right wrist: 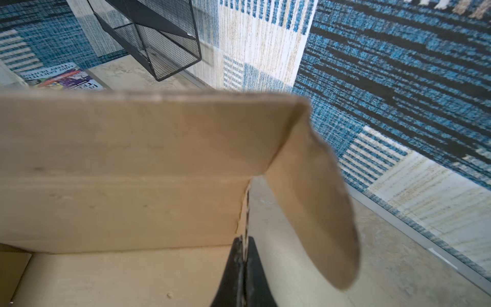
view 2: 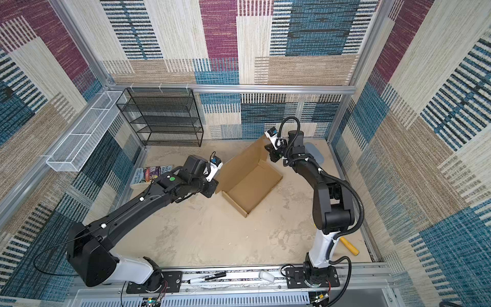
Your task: Fold the paper box
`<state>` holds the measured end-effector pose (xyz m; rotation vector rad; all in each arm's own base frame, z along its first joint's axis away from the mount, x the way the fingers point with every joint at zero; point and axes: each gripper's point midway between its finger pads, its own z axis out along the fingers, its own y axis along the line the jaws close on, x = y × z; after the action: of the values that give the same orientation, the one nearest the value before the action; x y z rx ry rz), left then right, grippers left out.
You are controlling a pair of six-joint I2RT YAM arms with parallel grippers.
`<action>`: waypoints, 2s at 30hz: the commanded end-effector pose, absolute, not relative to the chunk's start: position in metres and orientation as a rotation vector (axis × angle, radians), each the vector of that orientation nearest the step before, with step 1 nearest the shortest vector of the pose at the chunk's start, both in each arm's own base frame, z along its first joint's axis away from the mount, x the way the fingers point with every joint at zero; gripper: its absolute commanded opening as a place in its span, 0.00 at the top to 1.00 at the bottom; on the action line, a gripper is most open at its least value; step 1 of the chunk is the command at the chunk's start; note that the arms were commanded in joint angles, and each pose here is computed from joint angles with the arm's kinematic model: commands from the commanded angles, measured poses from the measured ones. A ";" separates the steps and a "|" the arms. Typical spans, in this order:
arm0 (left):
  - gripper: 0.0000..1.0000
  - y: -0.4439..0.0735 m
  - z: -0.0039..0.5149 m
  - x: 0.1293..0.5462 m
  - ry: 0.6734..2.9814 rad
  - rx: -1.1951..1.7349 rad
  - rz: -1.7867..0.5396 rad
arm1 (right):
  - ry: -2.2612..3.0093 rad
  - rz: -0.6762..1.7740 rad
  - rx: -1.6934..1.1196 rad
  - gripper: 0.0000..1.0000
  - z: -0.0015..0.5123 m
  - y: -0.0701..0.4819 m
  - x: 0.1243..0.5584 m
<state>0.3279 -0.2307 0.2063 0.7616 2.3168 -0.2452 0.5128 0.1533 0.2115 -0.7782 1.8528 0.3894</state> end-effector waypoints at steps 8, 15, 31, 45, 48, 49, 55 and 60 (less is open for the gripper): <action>0.74 -0.223 0.216 0.349 2.302 0.629 -0.253 | 1.912 0.330 -0.506 0.99 0.226 0.154 0.495; 0.75 -0.214 0.215 0.365 2.334 0.537 -0.256 | 1.953 0.308 -0.369 0.99 0.232 0.153 0.473; 0.77 -0.214 0.219 0.387 2.347 0.454 -0.312 | 2.113 0.271 -0.119 0.98 0.209 0.139 0.442; 0.84 -0.202 0.208 0.383 2.420 0.382 -0.285 | 2.158 0.208 -0.040 0.98 0.194 0.130 0.440; 0.81 -0.203 0.206 0.380 2.438 0.356 -0.310 | 2.155 0.201 -0.034 0.98 0.196 0.129 0.439; 0.80 -0.203 0.206 0.378 2.444 0.347 -0.318 | 2.153 0.202 -0.033 0.98 0.196 0.129 0.440; 0.84 -0.202 0.202 0.374 2.466 0.291 -0.341 | 2.154 0.202 -0.038 0.98 0.196 0.131 0.439; 0.88 -0.204 0.203 0.376 2.466 0.272 -0.354 | 2.156 0.199 -0.039 0.98 0.195 0.134 0.439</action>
<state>0.3780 -0.2030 0.2027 0.3069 2.4523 -0.3311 0.4400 0.1354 0.1974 -0.0619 2.1433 0.2119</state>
